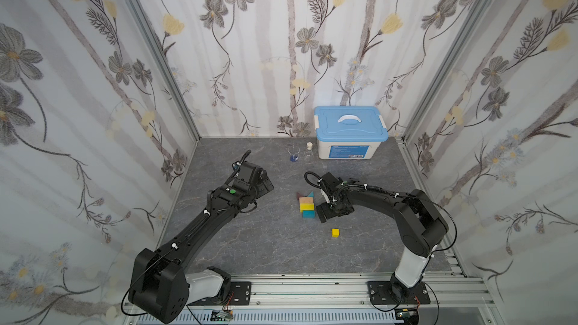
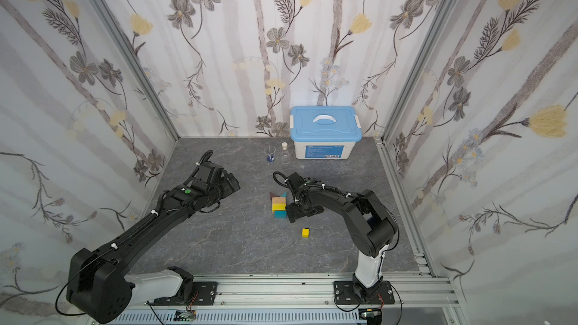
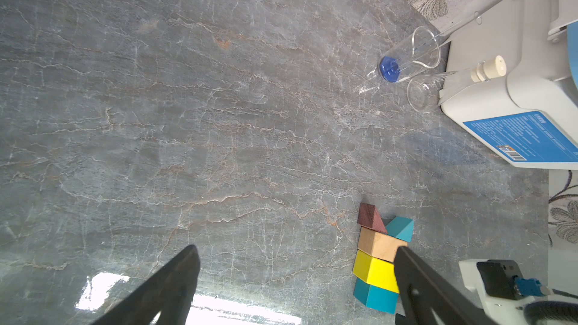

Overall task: Assemble a carrot with building blocks
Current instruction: Assemble the building block at the center of the board.

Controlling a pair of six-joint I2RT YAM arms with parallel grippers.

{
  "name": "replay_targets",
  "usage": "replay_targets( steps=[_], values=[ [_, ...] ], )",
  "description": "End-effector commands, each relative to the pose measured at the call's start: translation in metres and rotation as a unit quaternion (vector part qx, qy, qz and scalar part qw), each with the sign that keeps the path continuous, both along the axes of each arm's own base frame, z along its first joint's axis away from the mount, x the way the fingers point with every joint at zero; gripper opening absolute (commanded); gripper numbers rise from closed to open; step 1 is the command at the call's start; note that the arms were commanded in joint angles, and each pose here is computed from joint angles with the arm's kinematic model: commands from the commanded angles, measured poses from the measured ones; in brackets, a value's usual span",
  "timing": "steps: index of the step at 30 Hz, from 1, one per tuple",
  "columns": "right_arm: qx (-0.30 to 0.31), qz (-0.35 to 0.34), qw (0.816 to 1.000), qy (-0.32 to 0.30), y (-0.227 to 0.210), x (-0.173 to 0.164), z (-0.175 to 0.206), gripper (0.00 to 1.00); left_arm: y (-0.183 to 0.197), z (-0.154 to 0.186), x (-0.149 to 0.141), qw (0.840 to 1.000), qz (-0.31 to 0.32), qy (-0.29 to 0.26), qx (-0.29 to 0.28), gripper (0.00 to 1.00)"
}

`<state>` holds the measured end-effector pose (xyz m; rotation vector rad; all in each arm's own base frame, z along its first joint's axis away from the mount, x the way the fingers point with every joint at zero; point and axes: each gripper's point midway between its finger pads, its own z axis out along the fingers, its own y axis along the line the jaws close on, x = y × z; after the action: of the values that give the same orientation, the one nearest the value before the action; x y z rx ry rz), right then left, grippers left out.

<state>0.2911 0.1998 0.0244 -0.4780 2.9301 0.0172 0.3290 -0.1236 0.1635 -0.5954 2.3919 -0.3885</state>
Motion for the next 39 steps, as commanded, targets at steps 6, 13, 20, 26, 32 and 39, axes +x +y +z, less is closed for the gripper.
replay_targets(
  steps=[6, 13, 20, 26, 32, 39],
  values=[
    [-0.001, -0.008, 1.000, 0.003, 0.001, 0.005, -0.005, 1.00, -0.003, -0.003, 0.005, 1.000, -0.005, 0.006, 0.003, 1.00],
    [0.011, -0.014, 1.000, -0.001, 0.006, 0.009, -0.005, 1.00, -0.003, -0.006, 0.005, 1.000, -0.005, 0.010, 0.004, 1.00],
    [0.020, -0.015, 1.000, -0.001, 0.012, 0.012, -0.005, 1.00, -0.004, -0.006, 0.005, 1.000, -0.006, 0.010, 0.003, 1.00],
    [0.025, -0.015, 1.000, -0.003, 0.015, 0.014, -0.003, 1.00, -0.004, -0.007, 0.006, 1.000, -0.006, 0.011, 0.004, 1.00],
    [0.027, -0.014, 1.000, -0.001, 0.017, 0.013, -0.003, 1.00, -0.005, -0.007, 0.006, 1.000, -0.007, 0.012, 0.003, 1.00],
    [0.028, -0.014, 0.999, -0.002, 0.017, 0.011, -0.001, 1.00, -0.005, -0.007, 0.005, 1.000, -0.008, 0.012, 0.003, 1.00]
  ],
)
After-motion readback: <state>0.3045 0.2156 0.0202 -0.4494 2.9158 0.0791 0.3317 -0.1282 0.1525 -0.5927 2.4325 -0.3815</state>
